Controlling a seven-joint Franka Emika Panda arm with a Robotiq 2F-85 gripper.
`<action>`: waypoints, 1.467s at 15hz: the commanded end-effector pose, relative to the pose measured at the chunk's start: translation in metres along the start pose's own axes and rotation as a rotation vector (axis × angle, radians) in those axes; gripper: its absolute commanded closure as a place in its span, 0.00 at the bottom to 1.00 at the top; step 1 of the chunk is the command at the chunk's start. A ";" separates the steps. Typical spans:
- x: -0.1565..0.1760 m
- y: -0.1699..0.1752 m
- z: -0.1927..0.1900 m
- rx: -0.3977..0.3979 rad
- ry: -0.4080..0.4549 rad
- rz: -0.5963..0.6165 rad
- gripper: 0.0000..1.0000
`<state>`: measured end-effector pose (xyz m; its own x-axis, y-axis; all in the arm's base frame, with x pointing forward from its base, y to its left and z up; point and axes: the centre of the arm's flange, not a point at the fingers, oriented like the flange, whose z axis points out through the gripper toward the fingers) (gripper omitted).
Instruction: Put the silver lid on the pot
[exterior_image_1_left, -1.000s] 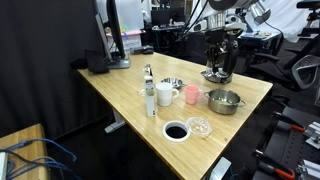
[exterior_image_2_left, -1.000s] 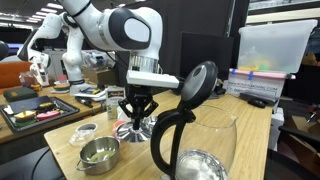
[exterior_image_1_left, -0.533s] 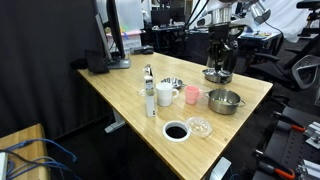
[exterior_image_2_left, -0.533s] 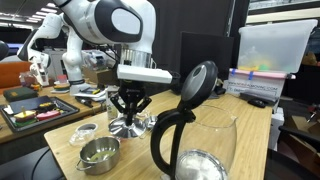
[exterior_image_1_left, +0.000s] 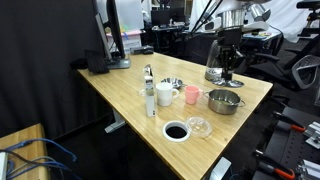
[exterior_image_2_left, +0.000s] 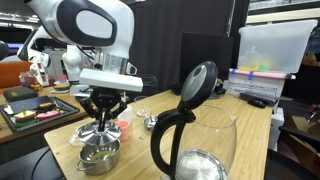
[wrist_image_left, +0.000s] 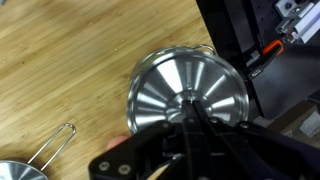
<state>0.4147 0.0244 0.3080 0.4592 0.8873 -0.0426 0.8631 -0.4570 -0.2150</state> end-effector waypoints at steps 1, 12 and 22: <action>0.002 -0.024 0.004 -0.033 0.021 0.032 0.99; 0.022 -0.007 0.040 -0.153 -0.087 0.208 0.99; 0.025 -0.003 0.053 -0.148 -0.116 0.262 0.99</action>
<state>0.4067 0.0491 0.2571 0.6425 0.7414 -0.1938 0.7469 -0.6624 -0.0583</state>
